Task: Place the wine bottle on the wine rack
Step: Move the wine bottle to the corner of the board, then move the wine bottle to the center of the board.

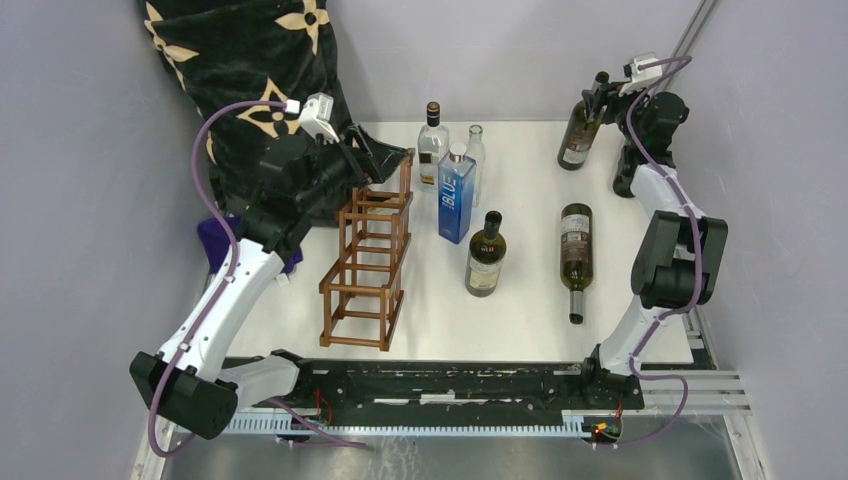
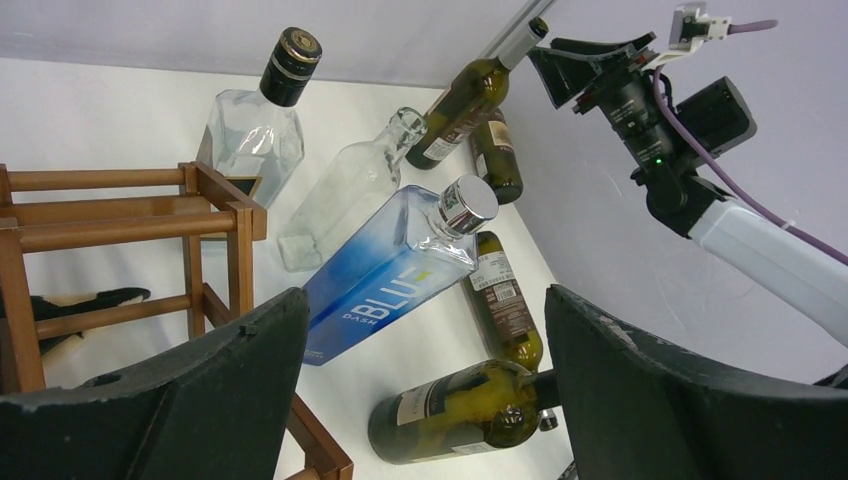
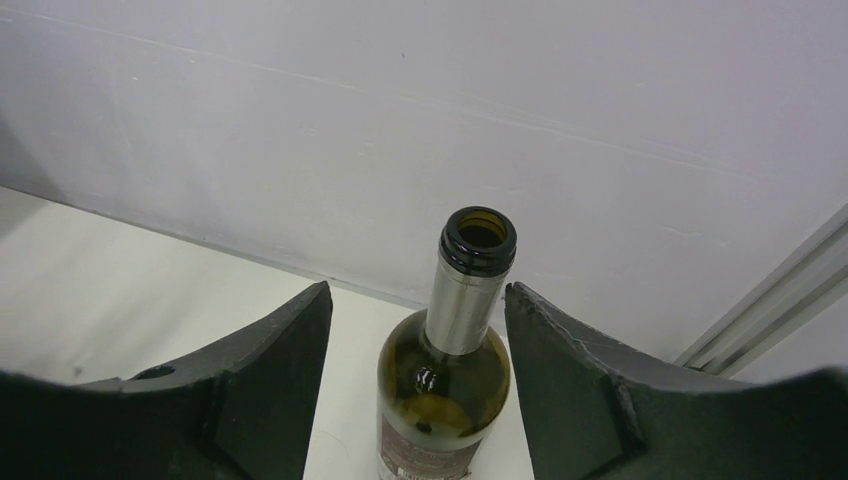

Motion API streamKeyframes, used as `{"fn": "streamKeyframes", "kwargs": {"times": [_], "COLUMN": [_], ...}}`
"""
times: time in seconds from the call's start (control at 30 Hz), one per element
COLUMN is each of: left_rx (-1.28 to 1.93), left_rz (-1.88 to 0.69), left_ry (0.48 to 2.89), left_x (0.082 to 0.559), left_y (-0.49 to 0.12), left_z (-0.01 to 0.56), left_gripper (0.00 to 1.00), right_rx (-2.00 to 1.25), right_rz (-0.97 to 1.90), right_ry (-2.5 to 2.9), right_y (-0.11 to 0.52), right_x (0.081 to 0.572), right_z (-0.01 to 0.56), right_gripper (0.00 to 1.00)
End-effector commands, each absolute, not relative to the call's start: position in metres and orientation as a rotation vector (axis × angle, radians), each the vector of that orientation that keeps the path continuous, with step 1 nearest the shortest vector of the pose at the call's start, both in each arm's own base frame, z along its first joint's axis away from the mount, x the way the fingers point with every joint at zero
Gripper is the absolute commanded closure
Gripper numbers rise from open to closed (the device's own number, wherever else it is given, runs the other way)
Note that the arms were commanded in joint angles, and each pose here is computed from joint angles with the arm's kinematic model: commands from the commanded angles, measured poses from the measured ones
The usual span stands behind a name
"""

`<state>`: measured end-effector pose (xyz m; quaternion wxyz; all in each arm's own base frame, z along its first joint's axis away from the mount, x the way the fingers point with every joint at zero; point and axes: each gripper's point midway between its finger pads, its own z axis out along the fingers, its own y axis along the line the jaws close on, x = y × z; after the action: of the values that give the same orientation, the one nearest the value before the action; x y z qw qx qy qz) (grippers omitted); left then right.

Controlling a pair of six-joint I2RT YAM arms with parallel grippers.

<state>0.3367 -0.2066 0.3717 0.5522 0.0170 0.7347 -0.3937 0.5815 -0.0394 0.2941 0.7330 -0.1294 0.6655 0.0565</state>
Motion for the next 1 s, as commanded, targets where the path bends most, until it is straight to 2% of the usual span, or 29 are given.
{"fn": "streamKeyframes", "kwargs": {"times": [0.0, 0.07, 0.17, 0.2, 0.5, 0.7, 0.97], "left_rx": [0.094, 0.092, 0.096, 0.099, 0.169, 0.187, 0.181], "left_rz": [-0.900, -0.883, -0.854, -0.847, -0.787, -0.784, -0.825], "left_ry": [1.645, 1.659, 1.693, 1.701, 1.699, 1.672, 1.595], "left_x": [0.336, 0.336, 0.336, 0.335, 0.334, 0.337, 0.338], "left_y": [-0.207, -0.207, -0.208, -0.209, -0.223, -0.228, -0.232], "left_z": [0.404, 0.404, 0.400, 0.400, 0.395, 0.392, 0.402], "left_gripper": [0.08, 0.08, 0.08, 0.08, 0.09, 0.10, 0.10], "right_rx": [-0.332, -0.362, -0.445, -0.479, -0.830, -1.130, -1.344], "right_rz": [0.075, 0.046, 0.024, 0.014, 0.107, 0.400, 0.581], "right_ry": [1.384, 1.395, 1.411, 1.417, 1.295, 1.105, 1.060], "right_y": [-0.036, -0.039, -0.039, -0.038, 0.017, 0.083, 0.122], "right_x": [0.556, 0.547, 0.529, 0.522, 0.426, 0.332, 0.262], "right_z": [0.344, 0.348, 0.355, 0.356, 0.355, 0.317, 0.247], "right_gripper": [0.27, 0.21, 0.03, 0.02, 0.02, 0.02, 0.02]}}
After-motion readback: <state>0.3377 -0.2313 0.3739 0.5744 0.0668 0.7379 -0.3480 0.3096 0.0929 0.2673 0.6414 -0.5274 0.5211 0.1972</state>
